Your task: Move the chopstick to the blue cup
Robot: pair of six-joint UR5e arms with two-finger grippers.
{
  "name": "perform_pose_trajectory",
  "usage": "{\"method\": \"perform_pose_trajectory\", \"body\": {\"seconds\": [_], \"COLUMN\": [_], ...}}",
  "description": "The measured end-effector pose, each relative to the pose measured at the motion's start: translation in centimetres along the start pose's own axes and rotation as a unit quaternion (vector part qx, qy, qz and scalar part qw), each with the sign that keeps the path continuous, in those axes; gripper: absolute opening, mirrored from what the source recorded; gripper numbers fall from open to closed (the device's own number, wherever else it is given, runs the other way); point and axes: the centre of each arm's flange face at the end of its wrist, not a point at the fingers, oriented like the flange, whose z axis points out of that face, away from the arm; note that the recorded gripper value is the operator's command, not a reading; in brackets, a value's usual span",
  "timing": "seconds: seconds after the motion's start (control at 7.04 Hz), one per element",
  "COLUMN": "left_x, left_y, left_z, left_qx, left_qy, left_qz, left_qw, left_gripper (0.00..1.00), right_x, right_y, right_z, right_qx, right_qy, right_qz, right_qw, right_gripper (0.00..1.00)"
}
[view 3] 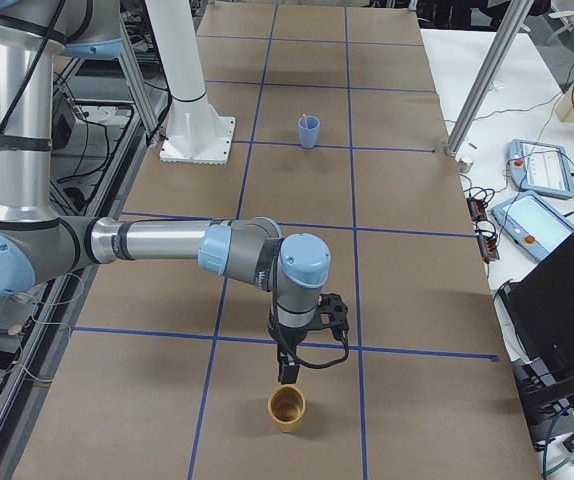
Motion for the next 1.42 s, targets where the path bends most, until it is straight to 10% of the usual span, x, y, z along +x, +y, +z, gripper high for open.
{"method": "perform_pose_trajectory", "body": {"seconds": [0.57, 1.42], "left_x": [0.5, 1.4], "left_y": [0.8, 0.2], "left_z": [-0.2, -1.2], "left_qx": [0.004, 0.013], "left_qy": [0.004, -0.001], "left_qz": [0.007, 0.019], "left_qw": [1.0000, 0.9997], "left_gripper": [0.98, 0.98], "right_x": [-0.8, -0.9], "right_y": [-0.2, -0.2], "right_z": [0.1, 0.0], "right_qx": [0.027, 0.029], "right_qy": [-0.055, -0.059], "right_qz": [0.004, 0.002], "right_qw": [0.9981, 0.9979], "right_gripper": [1.00, 1.00]}}
